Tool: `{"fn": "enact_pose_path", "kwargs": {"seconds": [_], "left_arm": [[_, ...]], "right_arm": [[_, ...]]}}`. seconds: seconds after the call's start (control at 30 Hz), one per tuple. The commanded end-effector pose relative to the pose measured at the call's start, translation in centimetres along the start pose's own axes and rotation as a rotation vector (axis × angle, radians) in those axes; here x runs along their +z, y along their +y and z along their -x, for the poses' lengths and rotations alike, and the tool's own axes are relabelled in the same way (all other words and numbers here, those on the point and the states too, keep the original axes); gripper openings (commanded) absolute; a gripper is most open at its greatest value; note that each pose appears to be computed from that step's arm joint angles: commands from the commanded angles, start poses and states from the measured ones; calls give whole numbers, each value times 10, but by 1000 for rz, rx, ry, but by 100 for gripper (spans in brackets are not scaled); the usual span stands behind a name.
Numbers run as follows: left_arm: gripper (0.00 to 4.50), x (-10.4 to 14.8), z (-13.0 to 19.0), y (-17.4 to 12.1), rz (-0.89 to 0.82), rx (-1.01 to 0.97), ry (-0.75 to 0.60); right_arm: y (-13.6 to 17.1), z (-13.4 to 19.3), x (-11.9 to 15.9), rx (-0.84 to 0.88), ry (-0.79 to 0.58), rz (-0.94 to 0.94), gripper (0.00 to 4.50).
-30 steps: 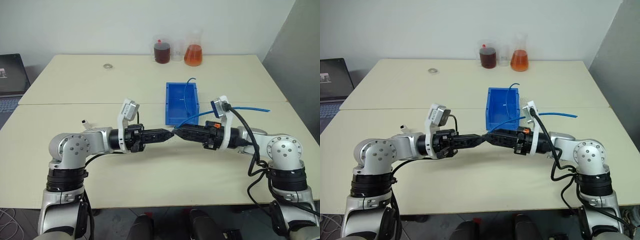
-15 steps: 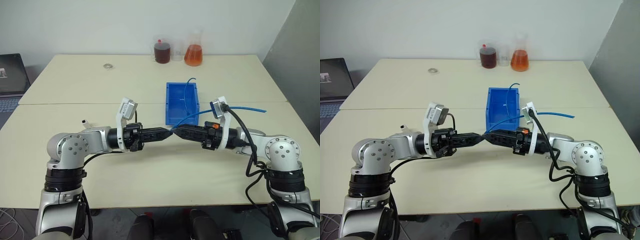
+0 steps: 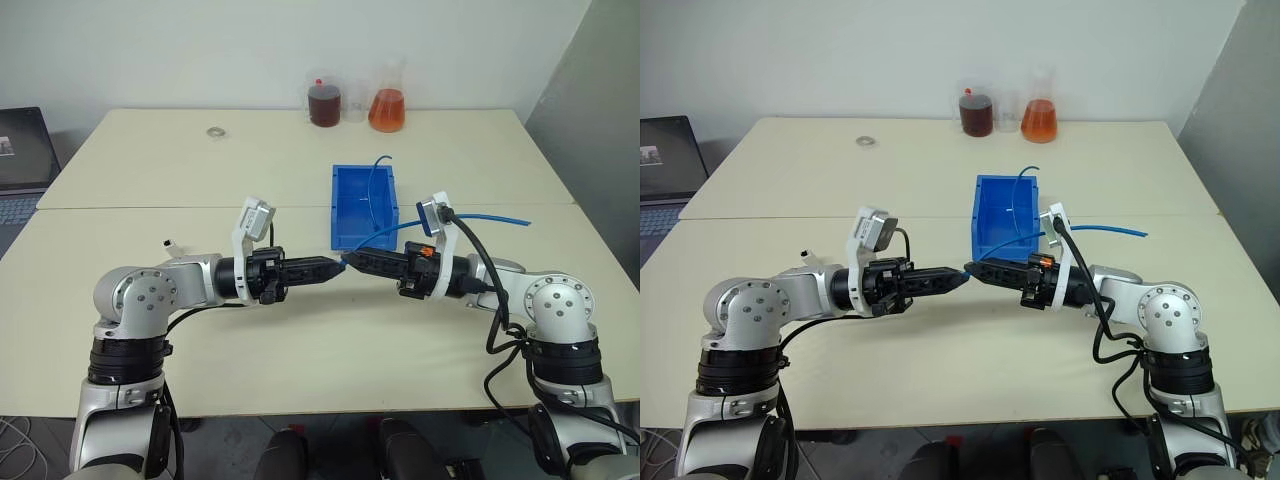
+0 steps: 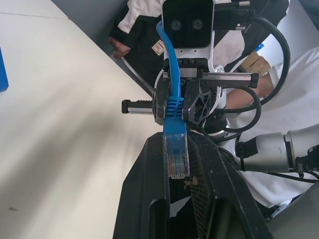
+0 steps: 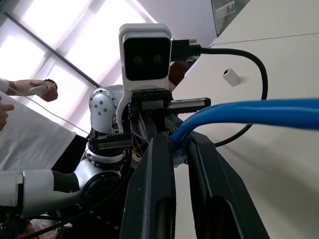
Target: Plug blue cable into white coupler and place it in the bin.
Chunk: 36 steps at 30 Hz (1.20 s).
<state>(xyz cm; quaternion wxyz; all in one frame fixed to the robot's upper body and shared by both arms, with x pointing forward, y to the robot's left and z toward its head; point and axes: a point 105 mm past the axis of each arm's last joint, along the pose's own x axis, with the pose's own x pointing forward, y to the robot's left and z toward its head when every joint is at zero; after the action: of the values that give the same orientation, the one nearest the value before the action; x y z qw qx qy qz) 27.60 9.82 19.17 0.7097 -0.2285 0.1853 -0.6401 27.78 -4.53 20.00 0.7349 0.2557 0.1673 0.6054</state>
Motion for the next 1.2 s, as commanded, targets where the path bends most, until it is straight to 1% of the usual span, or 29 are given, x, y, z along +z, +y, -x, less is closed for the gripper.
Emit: {"fn": "enact_pose_path", "kwargs": {"seconds": [0.03, 0.07, 0.33, 0.37, 0.4, 0.47, 0.57, 0.6, 0.63, 0.7, 0.8, 0.83, 0.97, 1.0, 1.07, 1.17, 1.2], "left_arm": [[60, 3, 0, -7, -36, -17, 1], [96, 3, 1, -7, -30, -24, 1], [242, 2, 10, -11, -30, -20, 10], [266, 1, 15, -12, -25, -10, 18], [278, -2, 20, -13, -23, 1, 27], [318, -4, 25, -14, -21, 12, 36], [363, -24, 46, -11, -55, 118, 92], [392, -33, 57, -5, -115, 198, 123], [399, -38, 65, 0, -163, 260, 143], [446, -45, 77, 7, -241, 353, 168], [446, -54, 98, 19, -369, 539, 176], [446, -56, 101, 21, -390, 572, 176], [446, -48, 138, 36, -564, 944, 77], [446, -48, 143, 37, -582, 991, 61], [446, -51, 166, 45, -592, 1190, 12], [446, -61, 201, 56, -596, 1491, 6], [446, -65, 205, 59, -578, 1548, -8]], "right_arm": [[9, 4, 7, 24, -9, 42, 9], [9, 4, 7, 25, -6, 42, 9], [6, 5, 11, 5, -13, 56, 9], [5, 6, 11, 0, -12, 62, 9], [4, 6, 12, -6, -11, 68, 9], [3, 6, 12, -11, -10, 74, 9], [1, 6, 15, -25, -5, 122, 9], [1, 6, 15, -25, 1, 144, 9], [1, 6, 16, -23, 3, 157, 9], [2, 5, 16, -14, 8, 174, 9], [4, 2, 16, 6, 16, 194, 9], [4, 2, 16, 9, 18, 197, 9], [4, -2, 17, 34, 30, 203, 9], [4, -3, 17, 37, 31, 203, 9], [4, -5, 16, 54, 32, 195, 9], [3, -9, 15, 64, 36, 194, 9], [2, -10, 15, 66, 35, 194, 9]]}}
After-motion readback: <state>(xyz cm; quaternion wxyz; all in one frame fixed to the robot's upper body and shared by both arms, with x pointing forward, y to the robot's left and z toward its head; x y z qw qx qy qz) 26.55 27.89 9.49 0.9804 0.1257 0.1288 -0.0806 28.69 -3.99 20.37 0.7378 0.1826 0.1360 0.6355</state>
